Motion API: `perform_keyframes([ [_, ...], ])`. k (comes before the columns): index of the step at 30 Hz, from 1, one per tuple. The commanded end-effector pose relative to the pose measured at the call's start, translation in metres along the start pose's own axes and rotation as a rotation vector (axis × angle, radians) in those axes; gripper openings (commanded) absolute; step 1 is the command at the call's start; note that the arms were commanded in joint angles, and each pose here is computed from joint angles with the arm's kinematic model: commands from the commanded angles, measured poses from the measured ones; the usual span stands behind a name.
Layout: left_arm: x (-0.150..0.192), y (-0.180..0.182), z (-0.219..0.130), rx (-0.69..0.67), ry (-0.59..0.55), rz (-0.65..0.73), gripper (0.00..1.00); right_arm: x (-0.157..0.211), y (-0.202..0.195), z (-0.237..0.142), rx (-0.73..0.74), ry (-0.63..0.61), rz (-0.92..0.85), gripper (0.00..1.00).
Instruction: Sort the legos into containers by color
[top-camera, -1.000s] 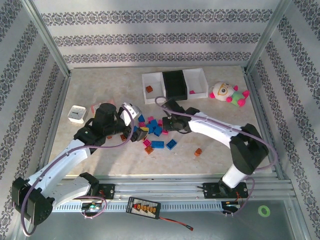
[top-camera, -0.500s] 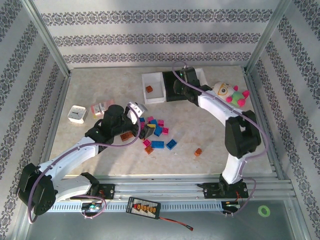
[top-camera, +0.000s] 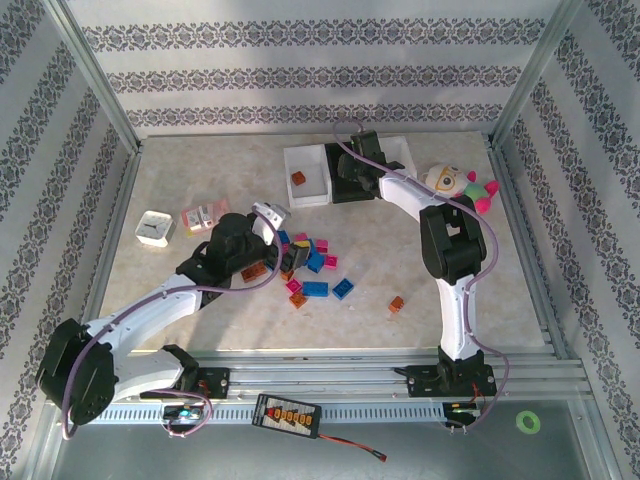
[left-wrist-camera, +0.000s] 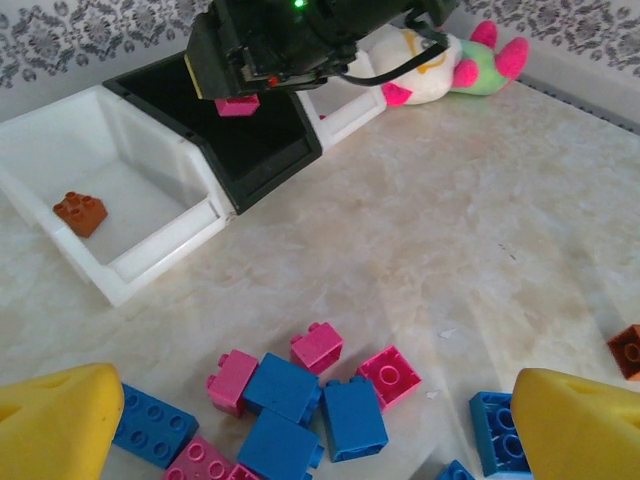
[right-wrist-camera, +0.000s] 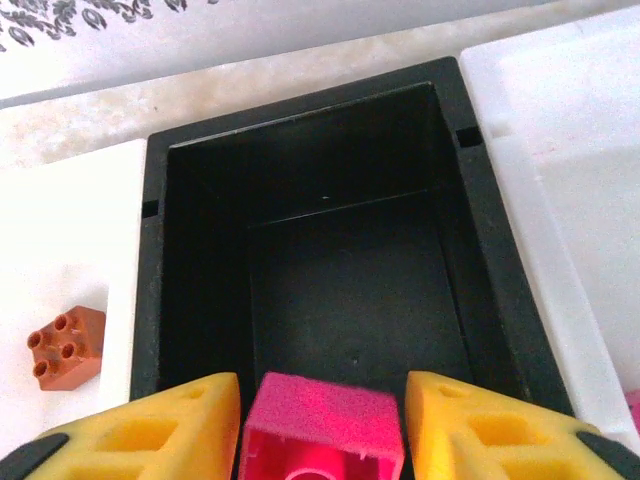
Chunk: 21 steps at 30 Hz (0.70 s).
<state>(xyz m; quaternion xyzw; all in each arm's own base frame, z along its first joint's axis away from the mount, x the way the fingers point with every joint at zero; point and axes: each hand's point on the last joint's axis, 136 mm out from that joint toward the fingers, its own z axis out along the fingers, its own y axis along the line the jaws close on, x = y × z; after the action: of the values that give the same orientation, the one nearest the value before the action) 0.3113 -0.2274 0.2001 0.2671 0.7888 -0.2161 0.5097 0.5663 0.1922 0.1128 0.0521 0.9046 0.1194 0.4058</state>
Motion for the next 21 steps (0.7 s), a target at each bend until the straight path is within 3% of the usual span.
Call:
perform_keyframes([
  [1,-0.006,0.024,0.001,-0.161,0.018,-0.093,0.99,-0.030,0.007,-0.018,-0.034,-0.069,-0.013,0.61],
  [3,0.001,0.046,-0.002,-0.281,0.065,-0.146,0.99,-0.038,0.010,-0.033,-0.052,-0.090,-0.025,0.69],
  [10,0.031,0.093,-0.015,-0.539,0.218,-0.335,0.99,-0.025,0.024,-0.095,-0.166,-0.113,-0.077,0.79],
  [21,0.090,0.125,-0.031,-0.668,0.424,-0.612,0.99,0.085,0.042,-0.171,-0.292,0.034,-0.239,0.87],
])
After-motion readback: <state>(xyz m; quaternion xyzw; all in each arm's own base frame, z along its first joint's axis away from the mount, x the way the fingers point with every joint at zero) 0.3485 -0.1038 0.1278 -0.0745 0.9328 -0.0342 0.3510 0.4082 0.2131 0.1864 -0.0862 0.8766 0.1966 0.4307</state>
